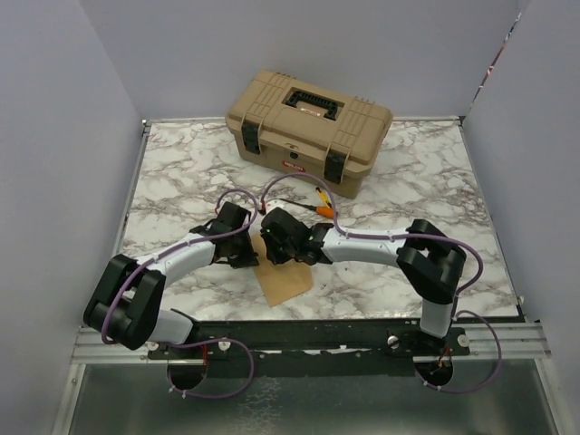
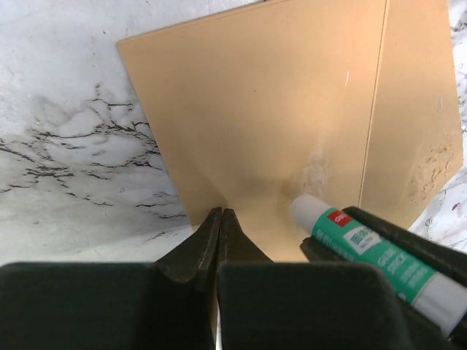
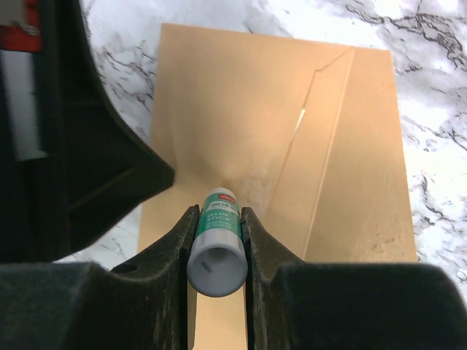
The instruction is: Place the letter into the envelope and seal it
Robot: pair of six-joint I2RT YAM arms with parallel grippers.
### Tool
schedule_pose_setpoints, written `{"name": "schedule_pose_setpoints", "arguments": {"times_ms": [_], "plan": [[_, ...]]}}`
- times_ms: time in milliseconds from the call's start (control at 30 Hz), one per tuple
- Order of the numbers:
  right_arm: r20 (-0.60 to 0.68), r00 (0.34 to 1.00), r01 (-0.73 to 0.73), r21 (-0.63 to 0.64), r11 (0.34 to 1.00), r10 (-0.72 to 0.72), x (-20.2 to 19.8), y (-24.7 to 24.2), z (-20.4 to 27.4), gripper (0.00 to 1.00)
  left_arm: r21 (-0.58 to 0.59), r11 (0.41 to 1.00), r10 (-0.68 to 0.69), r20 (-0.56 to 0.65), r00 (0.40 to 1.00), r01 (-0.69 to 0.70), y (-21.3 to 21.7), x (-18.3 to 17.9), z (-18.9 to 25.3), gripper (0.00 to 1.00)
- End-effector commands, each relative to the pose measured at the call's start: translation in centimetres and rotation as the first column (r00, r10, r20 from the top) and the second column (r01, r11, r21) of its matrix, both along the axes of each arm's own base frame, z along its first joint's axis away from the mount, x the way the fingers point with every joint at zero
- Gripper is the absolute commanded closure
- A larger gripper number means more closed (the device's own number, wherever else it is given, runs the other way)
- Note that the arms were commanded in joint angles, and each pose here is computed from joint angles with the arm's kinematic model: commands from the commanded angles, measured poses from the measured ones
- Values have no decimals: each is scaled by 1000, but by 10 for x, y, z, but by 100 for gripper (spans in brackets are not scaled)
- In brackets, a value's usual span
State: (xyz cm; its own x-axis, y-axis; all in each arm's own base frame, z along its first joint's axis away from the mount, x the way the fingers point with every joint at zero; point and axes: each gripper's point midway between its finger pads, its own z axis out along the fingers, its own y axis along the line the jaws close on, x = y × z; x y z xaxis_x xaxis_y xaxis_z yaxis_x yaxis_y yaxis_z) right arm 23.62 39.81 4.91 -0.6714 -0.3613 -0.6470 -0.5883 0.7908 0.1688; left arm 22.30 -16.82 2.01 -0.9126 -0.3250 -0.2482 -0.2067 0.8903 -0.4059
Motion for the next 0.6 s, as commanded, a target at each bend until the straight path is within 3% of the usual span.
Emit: {"name": "schedule_pose_setpoints", "arguments": {"times_ms": [0, 267, 567], "plan": [[47, 997, 71, -79, 994, -67, 3, -4, -7, 99, 86, 996, 13, -46, 999, -9, 18, -13, -14, 100], [61, 980, 198, -154, 968, -191, 5, -27, -16, 99, 97, 995, 34, -50, 998, -30, 25, -18, -16, 100], [29, 1000, 12, -216, 976, -6, -29, -21, -50, 99, 41, 995, 91, -44, 995, -89, 18, -12, -12, 100]]}}
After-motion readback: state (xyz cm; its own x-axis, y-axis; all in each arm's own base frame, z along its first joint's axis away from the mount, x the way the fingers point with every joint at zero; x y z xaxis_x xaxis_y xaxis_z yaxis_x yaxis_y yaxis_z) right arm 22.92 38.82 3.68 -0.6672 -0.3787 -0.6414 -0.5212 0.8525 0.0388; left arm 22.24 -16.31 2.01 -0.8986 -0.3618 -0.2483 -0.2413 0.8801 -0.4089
